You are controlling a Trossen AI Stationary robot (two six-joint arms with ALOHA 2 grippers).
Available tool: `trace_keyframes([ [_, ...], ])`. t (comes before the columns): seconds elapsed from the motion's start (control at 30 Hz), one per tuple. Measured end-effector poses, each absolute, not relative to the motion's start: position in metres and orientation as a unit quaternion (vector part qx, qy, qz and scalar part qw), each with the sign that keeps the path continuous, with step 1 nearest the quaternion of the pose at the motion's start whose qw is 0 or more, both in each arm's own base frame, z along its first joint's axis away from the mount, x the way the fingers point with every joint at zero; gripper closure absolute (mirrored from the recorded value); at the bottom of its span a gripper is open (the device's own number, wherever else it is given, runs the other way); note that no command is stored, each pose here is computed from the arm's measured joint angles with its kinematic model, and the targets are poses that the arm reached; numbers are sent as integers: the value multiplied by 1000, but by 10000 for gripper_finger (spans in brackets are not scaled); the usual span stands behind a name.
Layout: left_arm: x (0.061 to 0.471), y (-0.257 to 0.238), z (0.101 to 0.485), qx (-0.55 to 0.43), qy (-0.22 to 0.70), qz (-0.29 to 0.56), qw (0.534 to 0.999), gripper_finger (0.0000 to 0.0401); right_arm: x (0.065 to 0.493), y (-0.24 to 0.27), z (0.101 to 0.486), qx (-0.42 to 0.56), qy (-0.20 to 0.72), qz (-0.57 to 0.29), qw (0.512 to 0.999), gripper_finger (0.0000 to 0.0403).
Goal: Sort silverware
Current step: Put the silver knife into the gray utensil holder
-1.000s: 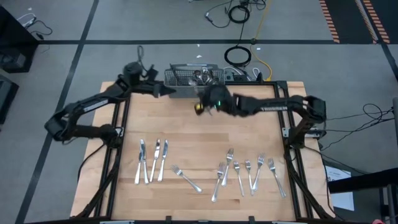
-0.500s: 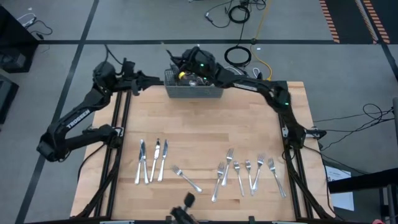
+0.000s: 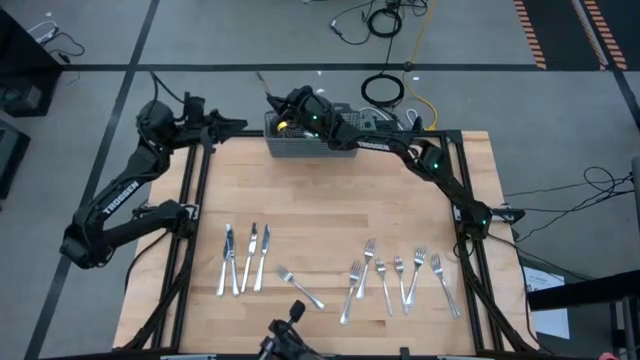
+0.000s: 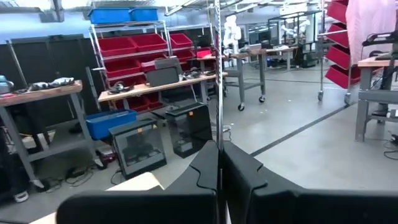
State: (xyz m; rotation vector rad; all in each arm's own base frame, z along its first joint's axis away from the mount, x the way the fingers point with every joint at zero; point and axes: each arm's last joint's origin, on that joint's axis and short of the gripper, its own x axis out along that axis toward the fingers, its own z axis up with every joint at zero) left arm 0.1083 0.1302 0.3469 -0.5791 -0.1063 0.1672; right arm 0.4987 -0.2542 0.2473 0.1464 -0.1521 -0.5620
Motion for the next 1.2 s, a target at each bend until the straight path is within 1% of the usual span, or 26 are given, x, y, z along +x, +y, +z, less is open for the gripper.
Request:
trace_keyframes([
  [0.17,107,132,347,-285,-54,89,953,356,497,-255,237,54,-54,-299,951,403],
  [0.37,106,132,347,-286,-54,90,953,356,494,-254,229,55,-45,-325,943,403],
  [0.57,106,133,346,-286,-54,91,952,356,494,-253,228,50,-38,-327,943,403],
  [0.9,106,133,346,-288,-54,91,952,356,496,-251,225,52,-31,-327,943,382],
  [1.2,106,133,346,-288,-54,90,952,356,499,-242,225,41,-9,-325,945,374],
])
